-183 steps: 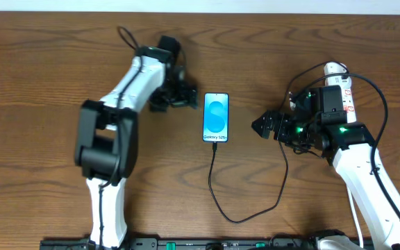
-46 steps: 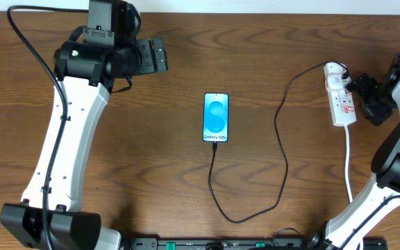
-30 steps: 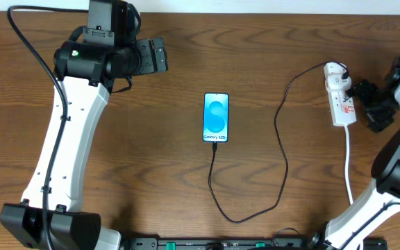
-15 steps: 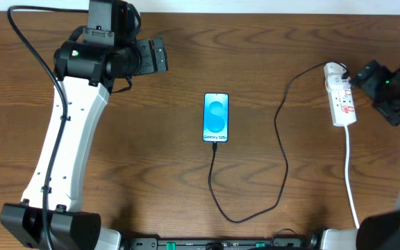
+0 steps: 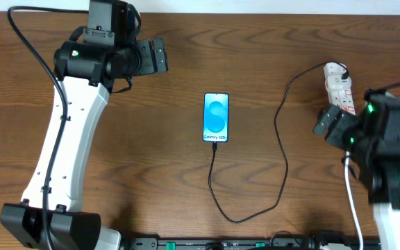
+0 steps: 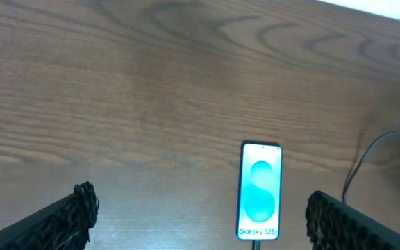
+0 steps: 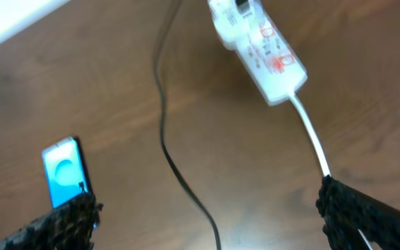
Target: Plug charger to phone and switch on socket
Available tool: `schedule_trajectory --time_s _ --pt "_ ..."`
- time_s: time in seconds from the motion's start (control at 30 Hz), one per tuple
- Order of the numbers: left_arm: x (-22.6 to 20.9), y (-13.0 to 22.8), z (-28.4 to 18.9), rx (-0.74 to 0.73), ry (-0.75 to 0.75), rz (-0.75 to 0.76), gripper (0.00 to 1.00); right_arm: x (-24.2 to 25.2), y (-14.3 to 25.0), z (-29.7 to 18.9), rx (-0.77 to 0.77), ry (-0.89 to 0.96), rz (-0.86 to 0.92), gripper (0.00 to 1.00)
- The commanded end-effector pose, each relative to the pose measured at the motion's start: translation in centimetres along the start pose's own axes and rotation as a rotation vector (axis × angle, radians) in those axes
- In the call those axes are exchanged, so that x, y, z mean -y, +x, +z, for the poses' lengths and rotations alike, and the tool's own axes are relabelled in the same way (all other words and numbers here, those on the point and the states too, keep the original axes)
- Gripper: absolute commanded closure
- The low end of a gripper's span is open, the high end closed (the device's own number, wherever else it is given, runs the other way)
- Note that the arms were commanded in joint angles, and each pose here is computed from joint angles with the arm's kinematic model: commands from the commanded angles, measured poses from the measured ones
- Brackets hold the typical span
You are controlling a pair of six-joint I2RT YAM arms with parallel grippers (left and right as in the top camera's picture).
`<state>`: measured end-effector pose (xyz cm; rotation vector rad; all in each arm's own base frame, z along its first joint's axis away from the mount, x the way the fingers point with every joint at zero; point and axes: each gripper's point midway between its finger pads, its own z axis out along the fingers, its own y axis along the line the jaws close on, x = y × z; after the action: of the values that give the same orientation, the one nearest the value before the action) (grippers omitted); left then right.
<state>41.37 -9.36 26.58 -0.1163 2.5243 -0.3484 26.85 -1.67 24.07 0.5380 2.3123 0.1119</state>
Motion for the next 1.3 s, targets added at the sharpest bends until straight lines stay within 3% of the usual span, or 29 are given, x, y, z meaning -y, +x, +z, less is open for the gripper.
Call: schedule_trajectory --time_s 0.0,0.3,0.53,0.83,1.27 --pt "-0.5 0.2 0.3 -0.008 -0.016 0.000 0.03 0.7 1.8 -2.2 0.075 -0.031 -0.040 0.01" --pt "-0.5 0.2 0.3 -0.008 -0.016 0.000 0.03 1.2 2.9 -5.1 0.183 -0.087 -0.062 0.01" --pt "-0.5 0.2 0.3 -0.008 -0.016 0.000 0.03 2.0 4.7 -4.8 0.107 -0.058 -0.068 0.01" --pt "-0.5 0.2 0.3 -0.008 -0.016 0.000 0.02 4.2 9.6 -4.7 -0.097 0.025 -0.083 0.01" --pt "-0.5 0.2 0.3 -0.008 -0.016 0.000 0.03 3.0 9.1 -4.4 -0.056 -0.042 -0.210 0.01"
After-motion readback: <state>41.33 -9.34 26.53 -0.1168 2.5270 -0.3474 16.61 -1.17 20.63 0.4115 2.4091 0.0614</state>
